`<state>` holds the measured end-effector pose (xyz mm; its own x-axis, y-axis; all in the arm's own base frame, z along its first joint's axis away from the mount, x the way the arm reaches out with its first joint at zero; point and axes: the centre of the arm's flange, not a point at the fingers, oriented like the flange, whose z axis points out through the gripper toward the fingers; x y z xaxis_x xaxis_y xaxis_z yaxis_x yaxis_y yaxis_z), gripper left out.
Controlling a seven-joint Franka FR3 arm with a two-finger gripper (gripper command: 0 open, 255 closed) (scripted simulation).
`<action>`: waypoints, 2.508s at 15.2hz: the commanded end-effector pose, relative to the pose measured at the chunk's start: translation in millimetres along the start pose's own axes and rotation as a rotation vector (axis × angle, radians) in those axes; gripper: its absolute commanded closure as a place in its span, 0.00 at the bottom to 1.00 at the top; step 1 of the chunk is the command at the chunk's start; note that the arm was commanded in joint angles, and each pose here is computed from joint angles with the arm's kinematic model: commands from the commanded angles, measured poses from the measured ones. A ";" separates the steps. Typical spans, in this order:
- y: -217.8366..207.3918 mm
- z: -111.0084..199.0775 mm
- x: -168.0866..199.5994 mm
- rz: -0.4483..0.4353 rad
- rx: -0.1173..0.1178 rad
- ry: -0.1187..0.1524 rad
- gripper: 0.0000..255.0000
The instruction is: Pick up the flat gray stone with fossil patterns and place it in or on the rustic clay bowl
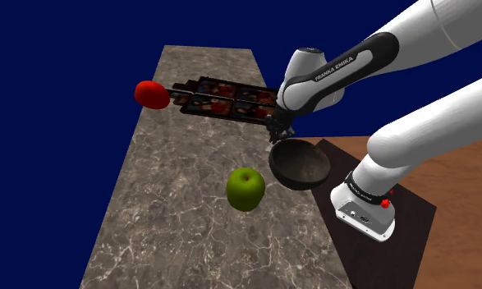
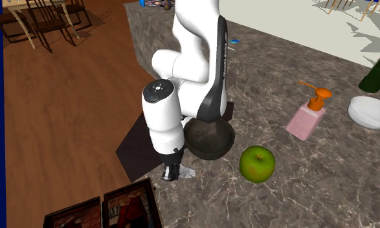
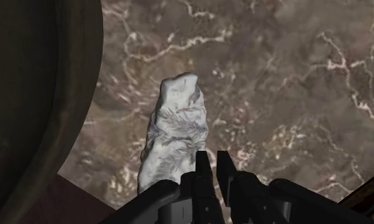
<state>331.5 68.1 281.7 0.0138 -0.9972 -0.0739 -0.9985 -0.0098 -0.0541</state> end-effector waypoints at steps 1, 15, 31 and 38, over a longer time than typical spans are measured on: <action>0.7 0.8 0.1 0.000 -0.003 0.000 1.00; 10.2 -5.3 -21.0 -0.035 -0.090 -0.119 0.00; 11.2 13.9 -23.1 -0.035 -0.090 -0.119 1.00; 11.7 8.1 -23.6 -0.035 -0.090 -0.119 1.00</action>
<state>322.3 91.9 273.1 0.0507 -0.9801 -0.1918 -0.9982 -0.0561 0.0227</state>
